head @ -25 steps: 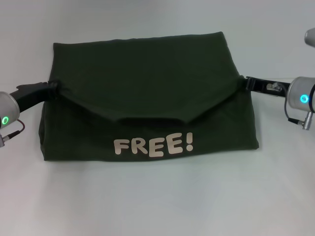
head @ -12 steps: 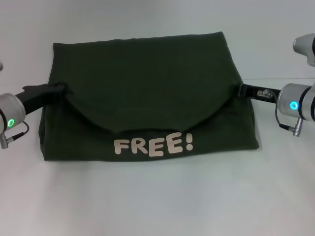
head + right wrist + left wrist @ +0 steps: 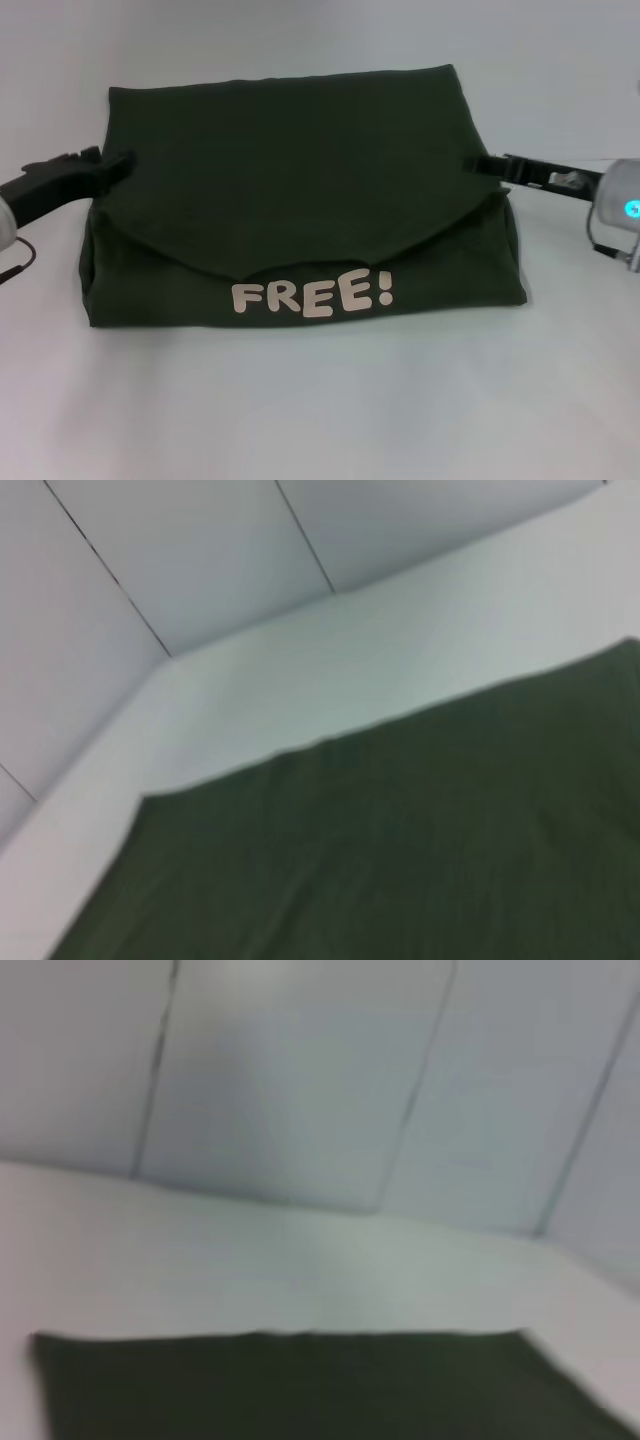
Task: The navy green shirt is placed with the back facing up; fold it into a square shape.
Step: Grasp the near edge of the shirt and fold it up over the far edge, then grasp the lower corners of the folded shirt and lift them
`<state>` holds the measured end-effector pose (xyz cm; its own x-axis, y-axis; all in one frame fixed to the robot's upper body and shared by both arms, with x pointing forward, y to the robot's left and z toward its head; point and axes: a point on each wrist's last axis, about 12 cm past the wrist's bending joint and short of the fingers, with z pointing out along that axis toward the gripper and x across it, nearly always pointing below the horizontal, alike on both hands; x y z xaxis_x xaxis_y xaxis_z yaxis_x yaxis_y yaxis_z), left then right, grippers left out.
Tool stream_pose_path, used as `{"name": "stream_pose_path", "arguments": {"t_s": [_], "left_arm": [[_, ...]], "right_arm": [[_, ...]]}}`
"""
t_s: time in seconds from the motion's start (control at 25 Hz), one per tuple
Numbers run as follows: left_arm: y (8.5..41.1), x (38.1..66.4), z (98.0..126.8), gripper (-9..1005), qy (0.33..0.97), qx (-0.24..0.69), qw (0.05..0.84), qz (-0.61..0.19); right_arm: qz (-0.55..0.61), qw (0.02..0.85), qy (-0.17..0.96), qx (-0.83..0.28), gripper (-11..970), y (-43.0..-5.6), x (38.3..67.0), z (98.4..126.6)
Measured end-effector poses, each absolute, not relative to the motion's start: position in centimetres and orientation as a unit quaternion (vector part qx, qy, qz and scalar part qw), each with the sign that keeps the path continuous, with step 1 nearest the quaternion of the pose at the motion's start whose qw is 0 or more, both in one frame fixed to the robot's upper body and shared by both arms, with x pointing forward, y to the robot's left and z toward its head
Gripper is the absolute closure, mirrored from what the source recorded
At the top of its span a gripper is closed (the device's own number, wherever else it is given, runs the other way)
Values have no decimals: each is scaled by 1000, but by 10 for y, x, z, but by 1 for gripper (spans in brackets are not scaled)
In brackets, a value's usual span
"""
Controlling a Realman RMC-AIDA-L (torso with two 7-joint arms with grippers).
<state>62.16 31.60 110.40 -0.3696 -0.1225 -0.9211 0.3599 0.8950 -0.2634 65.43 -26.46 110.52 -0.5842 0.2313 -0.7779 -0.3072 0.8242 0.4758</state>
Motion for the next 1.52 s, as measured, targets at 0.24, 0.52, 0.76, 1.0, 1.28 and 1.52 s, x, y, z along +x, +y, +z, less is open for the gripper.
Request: {"name": "stream_pose_path", "arguments": {"t_s": [0.24, 0.52, 0.76, 1.0, 1.28, 1.52], "left_arm": [[318, 590, 1106, 400, 765, 109, 560, -298], [330, 552, 1090, 186, 764, 145, 551, -304], [339, 533, 1071, 127, 786, 173, 530, -267], [342, 532, 1058, 127, 813, 179, 506, -226], [343, 537, 1044, 127, 839, 167, 485, -179], [342, 536, 1037, 126, 847, 164, 474, -176]], "right_arm": [[342, 444, 826, -50, 418, -281, 640, 1114], [372, 411, 829, -67, 205, -294, 623, 1112], [375, 411, 829, -49, 211, -299, 618, 1106], [378, 409, 830, -38, 211, -295, 615, 1100], [385, 414, 824, -22, 210, -296, 613, 1098], [385, 416, 824, -16, 210, -298, 612, 1096]]}}
